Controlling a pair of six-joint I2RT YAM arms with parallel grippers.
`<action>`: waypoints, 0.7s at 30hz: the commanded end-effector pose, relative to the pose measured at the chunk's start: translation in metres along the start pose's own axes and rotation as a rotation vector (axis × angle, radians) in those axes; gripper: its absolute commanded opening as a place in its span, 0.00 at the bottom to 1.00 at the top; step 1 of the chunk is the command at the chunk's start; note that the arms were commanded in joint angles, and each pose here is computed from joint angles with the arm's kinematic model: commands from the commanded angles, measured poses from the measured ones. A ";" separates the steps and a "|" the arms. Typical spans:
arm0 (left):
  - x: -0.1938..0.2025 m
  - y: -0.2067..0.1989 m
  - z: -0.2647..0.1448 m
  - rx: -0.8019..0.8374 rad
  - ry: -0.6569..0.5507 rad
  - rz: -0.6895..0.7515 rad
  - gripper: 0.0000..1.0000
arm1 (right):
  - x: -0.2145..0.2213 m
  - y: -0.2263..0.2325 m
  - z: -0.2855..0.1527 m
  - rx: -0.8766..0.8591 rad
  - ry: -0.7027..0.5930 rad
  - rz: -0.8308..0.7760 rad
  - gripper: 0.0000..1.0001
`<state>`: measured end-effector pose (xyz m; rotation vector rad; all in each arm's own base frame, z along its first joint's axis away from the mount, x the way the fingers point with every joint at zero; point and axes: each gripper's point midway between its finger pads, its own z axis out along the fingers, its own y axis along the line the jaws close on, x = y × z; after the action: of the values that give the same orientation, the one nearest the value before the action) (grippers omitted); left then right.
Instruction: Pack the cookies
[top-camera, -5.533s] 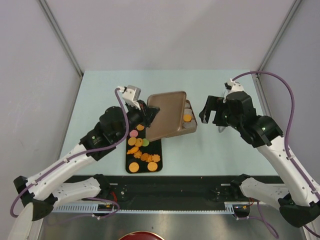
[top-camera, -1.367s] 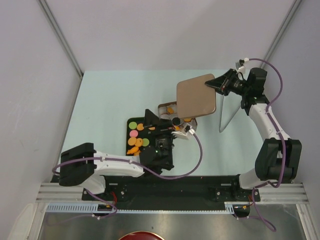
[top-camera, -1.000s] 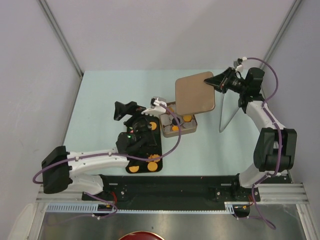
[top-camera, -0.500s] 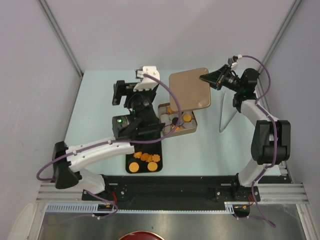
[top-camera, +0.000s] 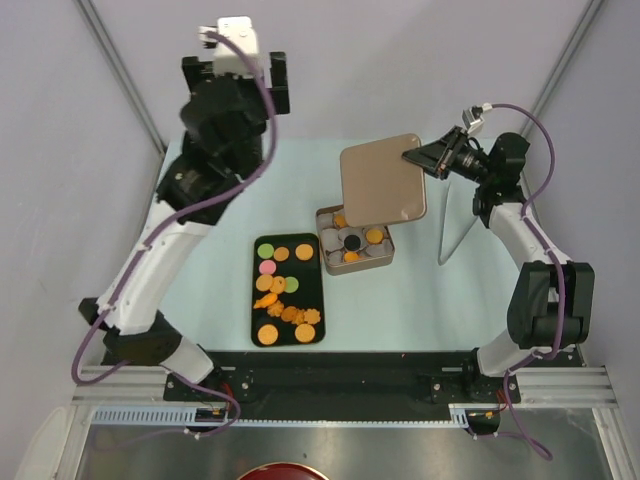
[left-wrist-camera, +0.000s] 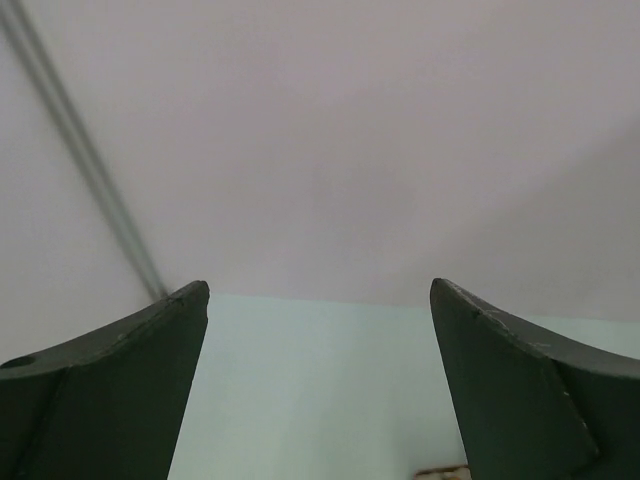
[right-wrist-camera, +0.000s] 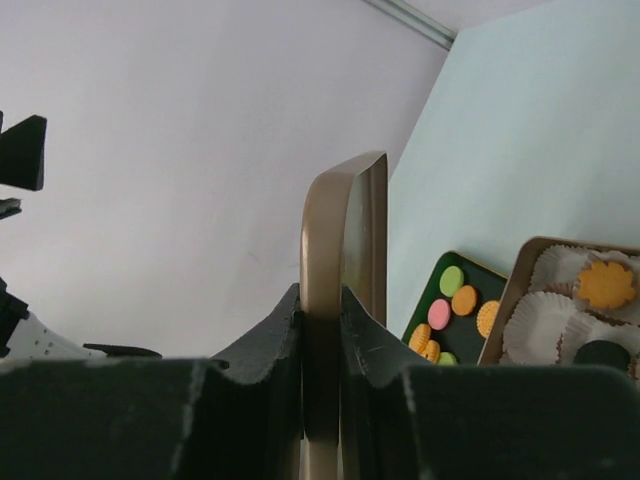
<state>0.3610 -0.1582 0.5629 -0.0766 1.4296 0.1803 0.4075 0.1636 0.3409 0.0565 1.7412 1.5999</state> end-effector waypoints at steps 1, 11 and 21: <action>0.087 -0.050 -0.014 0.424 0.354 -0.321 0.96 | 0.005 -0.010 0.003 0.036 0.021 -0.038 0.00; 0.218 -0.103 -0.056 0.827 0.624 -0.725 0.93 | 0.017 -0.070 0.008 0.056 0.096 0.014 0.00; 0.265 -0.122 -0.067 0.932 0.685 -0.849 0.89 | 0.024 -0.122 0.020 -0.062 0.111 0.229 0.00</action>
<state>0.3517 -0.2568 0.2502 -0.0351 2.0427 -1.1450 0.4587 0.1605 0.2092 0.2364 1.9312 1.7238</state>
